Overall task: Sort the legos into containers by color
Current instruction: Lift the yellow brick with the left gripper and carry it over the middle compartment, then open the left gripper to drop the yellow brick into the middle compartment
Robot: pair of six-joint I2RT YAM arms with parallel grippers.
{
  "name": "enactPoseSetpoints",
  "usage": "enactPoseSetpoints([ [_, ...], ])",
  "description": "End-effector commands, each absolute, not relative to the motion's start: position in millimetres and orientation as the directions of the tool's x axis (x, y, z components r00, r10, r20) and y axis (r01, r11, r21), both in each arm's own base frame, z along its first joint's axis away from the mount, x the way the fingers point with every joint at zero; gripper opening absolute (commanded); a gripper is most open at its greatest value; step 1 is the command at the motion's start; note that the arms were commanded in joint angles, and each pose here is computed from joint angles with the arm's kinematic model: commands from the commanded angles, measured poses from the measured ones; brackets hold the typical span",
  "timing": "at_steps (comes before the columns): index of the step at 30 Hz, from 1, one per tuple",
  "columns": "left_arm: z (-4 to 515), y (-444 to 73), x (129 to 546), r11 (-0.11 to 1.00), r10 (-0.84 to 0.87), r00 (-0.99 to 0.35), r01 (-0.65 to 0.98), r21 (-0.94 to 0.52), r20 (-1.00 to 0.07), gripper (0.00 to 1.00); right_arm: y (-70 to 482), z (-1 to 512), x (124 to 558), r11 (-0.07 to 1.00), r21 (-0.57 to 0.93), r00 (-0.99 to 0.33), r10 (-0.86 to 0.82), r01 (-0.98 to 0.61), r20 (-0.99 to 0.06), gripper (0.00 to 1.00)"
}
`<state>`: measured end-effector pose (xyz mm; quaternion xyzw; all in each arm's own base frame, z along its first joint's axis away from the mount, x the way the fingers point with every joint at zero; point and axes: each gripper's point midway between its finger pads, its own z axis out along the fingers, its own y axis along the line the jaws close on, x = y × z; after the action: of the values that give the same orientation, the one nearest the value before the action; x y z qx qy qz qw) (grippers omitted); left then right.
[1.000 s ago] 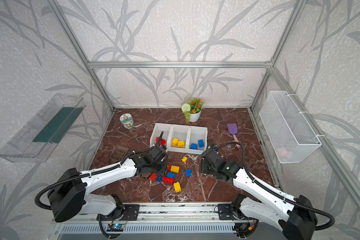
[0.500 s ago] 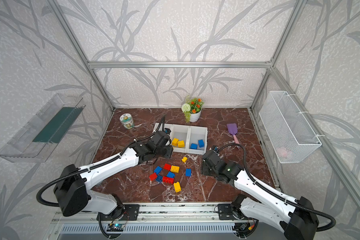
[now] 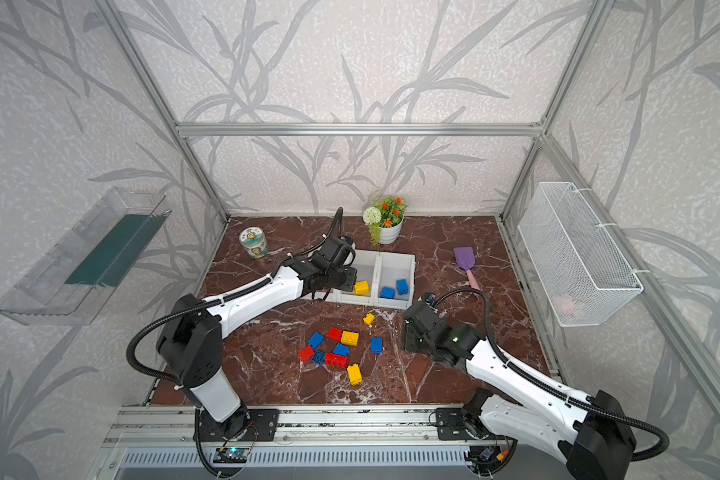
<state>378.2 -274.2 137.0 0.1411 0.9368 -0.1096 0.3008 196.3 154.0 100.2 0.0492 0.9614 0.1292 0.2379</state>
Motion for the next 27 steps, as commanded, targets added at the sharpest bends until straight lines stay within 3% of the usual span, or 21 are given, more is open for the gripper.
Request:
enactPoseSetpoints([
  [1,142.2,-279.1,394.9,0.935,0.198,-0.768,0.334,-0.117,-0.609,0.35,154.2,92.2,192.0,0.965,0.261,-0.892,0.132,0.017,-0.432,0.66],
  [13,121.7,-300.9,437.6,0.931,0.193,-0.793,0.334,-0.147,-0.578,0.36,153.2,80.0,195.6,0.973,0.230,-0.890,0.102,-0.004,-0.445,0.66],
  [16,119.3,-304.5,439.5,0.929,0.191,-0.798,0.335,-0.158,-0.572,0.44,154.6,77.2,195.3,0.974,0.228,-0.895,0.100,-0.002,-0.435,0.66],
  [20,121.2,-301.1,437.6,0.931,0.192,-0.800,0.332,-0.152,-0.569,0.62,157.0,76.2,193.6,0.971,0.238,-0.901,0.101,-0.002,-0.421,0.67],
  [27,143.0,-287.0,424.0,0.935,0.194,-0.791,0.328,-0.136,-0.580,0.65,157.3,78.8,187.4,0.968,0.251,-0.911,0.098,-0.007,-0.401,0.68],
])
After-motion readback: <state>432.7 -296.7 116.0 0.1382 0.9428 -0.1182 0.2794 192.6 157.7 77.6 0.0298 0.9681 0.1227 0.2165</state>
